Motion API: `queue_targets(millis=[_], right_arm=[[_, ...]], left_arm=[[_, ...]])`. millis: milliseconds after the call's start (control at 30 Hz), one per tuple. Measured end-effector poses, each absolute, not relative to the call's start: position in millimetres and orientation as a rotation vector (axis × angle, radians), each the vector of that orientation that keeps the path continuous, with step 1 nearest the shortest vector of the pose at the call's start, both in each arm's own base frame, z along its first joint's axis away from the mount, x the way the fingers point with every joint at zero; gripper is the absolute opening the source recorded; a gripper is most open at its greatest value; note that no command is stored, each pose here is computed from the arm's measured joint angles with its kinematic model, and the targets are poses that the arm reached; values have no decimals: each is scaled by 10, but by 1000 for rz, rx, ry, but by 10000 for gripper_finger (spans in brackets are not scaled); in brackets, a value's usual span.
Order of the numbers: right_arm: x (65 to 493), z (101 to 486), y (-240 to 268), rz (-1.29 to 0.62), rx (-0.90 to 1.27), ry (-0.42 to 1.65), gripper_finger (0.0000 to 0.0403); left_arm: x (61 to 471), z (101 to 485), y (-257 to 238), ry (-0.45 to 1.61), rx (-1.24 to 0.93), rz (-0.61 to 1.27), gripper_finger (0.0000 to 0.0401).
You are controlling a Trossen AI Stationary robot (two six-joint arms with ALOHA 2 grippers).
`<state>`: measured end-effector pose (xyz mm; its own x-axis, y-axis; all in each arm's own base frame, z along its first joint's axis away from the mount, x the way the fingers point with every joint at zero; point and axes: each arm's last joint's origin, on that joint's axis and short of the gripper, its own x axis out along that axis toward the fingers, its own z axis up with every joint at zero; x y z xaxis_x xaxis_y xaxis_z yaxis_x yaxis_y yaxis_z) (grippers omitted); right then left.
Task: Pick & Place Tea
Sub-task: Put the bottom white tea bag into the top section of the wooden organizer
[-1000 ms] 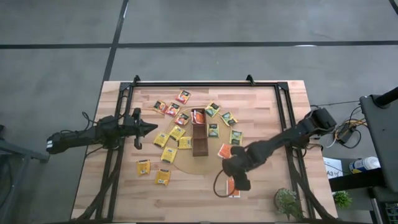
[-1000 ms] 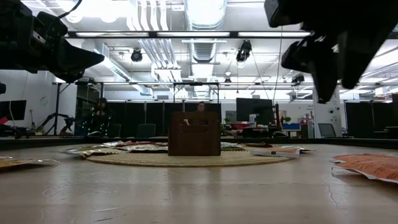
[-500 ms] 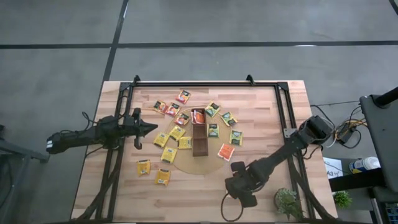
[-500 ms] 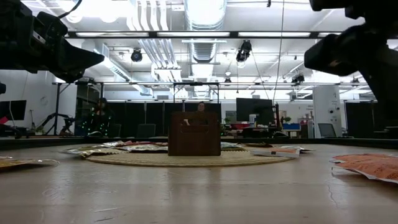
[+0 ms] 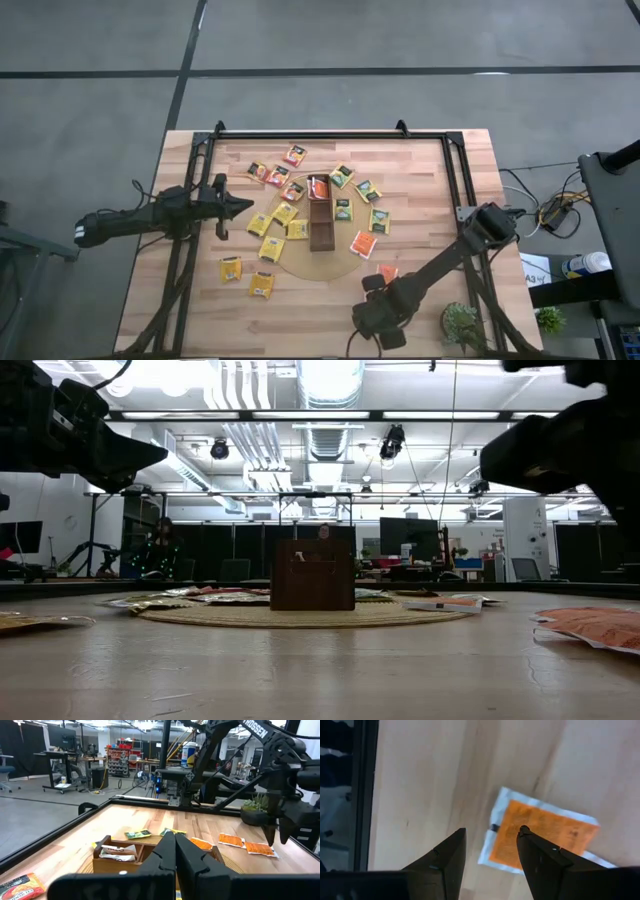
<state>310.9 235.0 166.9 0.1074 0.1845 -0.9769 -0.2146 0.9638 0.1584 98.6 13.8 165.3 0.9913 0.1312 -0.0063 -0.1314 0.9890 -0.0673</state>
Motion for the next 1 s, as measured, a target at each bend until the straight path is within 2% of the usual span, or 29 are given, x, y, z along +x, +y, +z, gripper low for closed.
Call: queue_targets(millis=[333,633,733,900,1000], right_arm=[[3079,1483,2419,269,-74,1476,165],[3098,1387,2422,236,-106,1478,139],[3099,1388,2415,218,-122,1467,113],[3103,1386,2403,194,-143,1454,23],[3103,1391,2401,179,-152,1443,11]], left_arm=[[986,1654,137,2,-68,131,0],[986,1653,137,1,-68,131,0],[986,1653,137,1,-68,131,0],[985,1654,137,1,-68,131,0],[985,1654,138,1,-68,132,0]])
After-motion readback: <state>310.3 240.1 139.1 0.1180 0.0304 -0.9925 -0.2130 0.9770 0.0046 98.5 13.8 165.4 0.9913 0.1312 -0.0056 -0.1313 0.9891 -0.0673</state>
